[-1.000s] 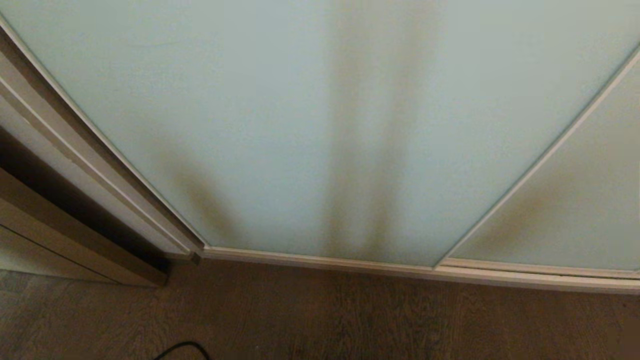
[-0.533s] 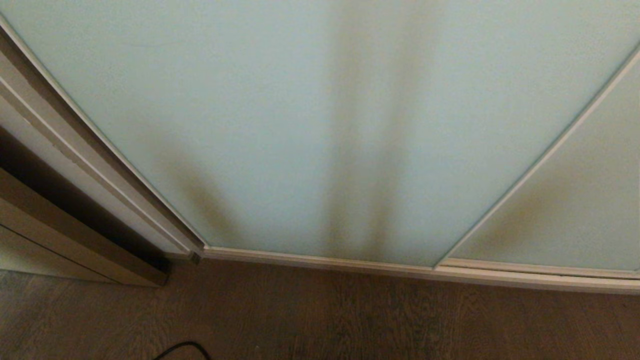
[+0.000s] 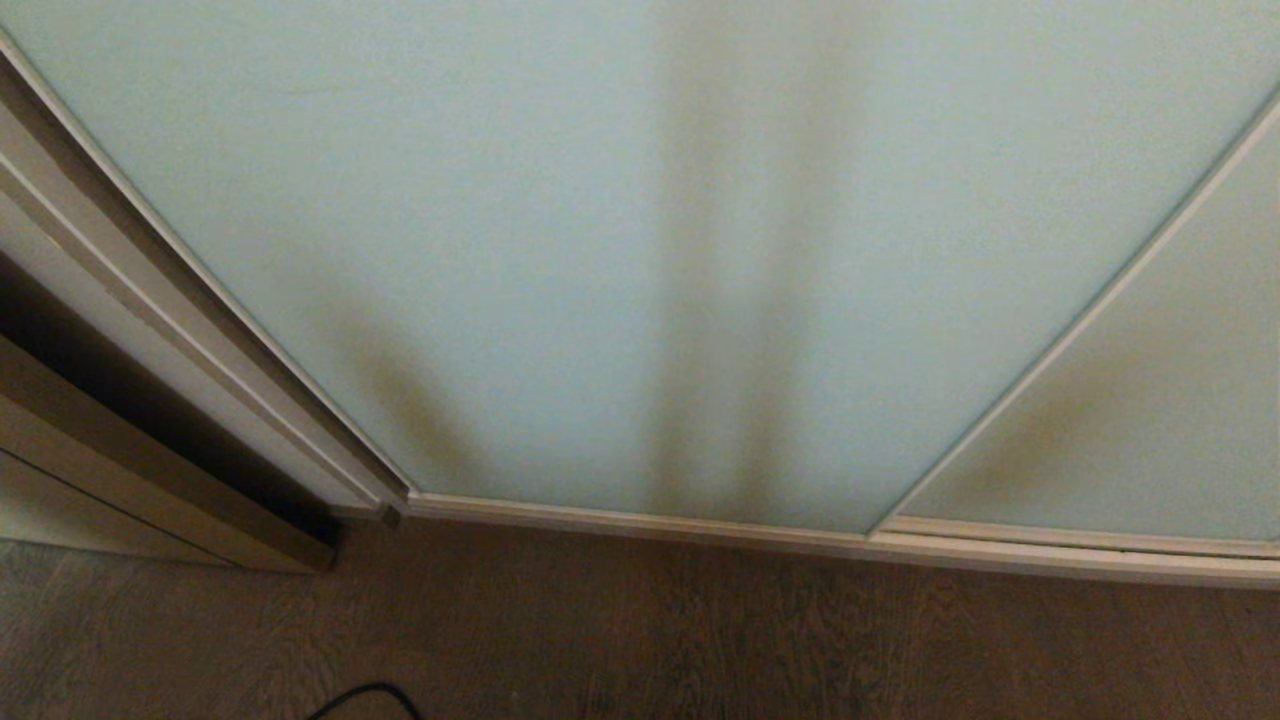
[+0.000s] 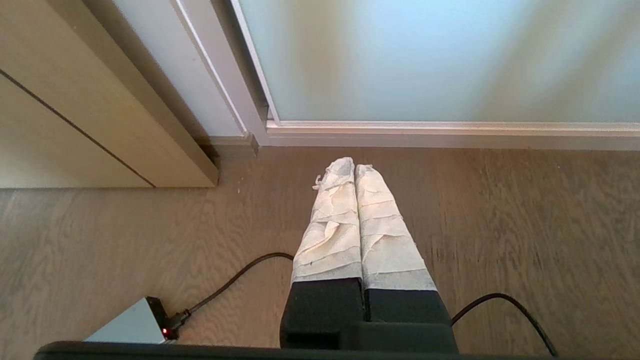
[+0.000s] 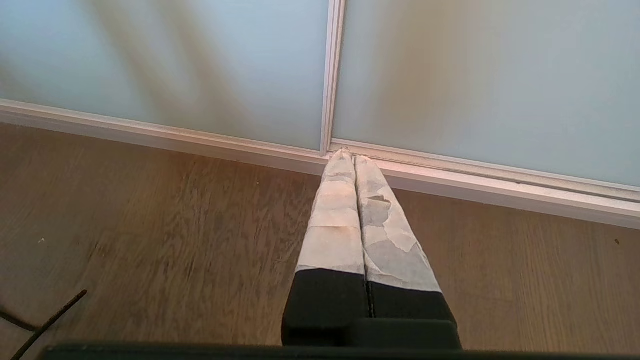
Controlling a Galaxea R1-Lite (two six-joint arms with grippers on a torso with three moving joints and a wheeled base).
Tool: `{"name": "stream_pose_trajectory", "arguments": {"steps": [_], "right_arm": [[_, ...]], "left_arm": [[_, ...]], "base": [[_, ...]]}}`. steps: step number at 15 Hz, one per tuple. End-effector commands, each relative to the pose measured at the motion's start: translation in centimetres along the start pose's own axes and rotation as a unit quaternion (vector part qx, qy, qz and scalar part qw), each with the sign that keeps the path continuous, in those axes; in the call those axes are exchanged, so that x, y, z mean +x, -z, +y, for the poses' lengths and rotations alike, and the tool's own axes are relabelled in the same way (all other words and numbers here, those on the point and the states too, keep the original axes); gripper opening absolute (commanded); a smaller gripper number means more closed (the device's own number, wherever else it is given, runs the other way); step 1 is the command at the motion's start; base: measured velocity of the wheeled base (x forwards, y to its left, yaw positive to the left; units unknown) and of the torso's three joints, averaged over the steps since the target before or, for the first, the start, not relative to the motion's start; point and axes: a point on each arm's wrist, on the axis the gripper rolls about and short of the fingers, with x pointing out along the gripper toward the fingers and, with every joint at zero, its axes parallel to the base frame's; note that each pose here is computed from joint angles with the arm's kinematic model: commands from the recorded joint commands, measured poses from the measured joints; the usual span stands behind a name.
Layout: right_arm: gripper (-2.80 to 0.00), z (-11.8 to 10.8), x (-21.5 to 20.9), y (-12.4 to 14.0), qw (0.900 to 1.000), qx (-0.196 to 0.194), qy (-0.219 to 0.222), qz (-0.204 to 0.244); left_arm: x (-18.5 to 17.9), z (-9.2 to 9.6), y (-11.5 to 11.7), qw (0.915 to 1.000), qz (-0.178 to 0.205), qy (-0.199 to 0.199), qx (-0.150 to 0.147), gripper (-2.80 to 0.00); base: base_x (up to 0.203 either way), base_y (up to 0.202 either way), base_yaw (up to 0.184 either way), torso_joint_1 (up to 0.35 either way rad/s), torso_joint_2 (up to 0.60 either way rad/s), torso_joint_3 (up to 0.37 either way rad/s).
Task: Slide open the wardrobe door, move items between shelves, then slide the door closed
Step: Open the door
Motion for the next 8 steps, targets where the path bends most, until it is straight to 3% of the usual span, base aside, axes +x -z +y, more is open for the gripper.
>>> {"name": "stream_pose_trajectory", "arguments": {"steps": [1, 8], "right_arm": [[-2.8, 0.0, 0.01, 0.04, 1.0, 0.0, 0.0, 0.001], [-2.8, 0.0, 0.01, 0.04, 1.0, 0.0, 0.0, 0.001]], "left_arm": [[-0.01, -0.01, 0.04, 1.0, 0.0, 0.0, 0.001, -2.8], [-0.01, 0.0, -0.02, 1.0, -0.001, 0.0, 0.009, -2.8]], "base": [[0.0, 0.0, 0.0, 0.0, 0.0, 0.0], [0.0, 0.0, 0.0, 0.0, 0.0, 0.0]]}}
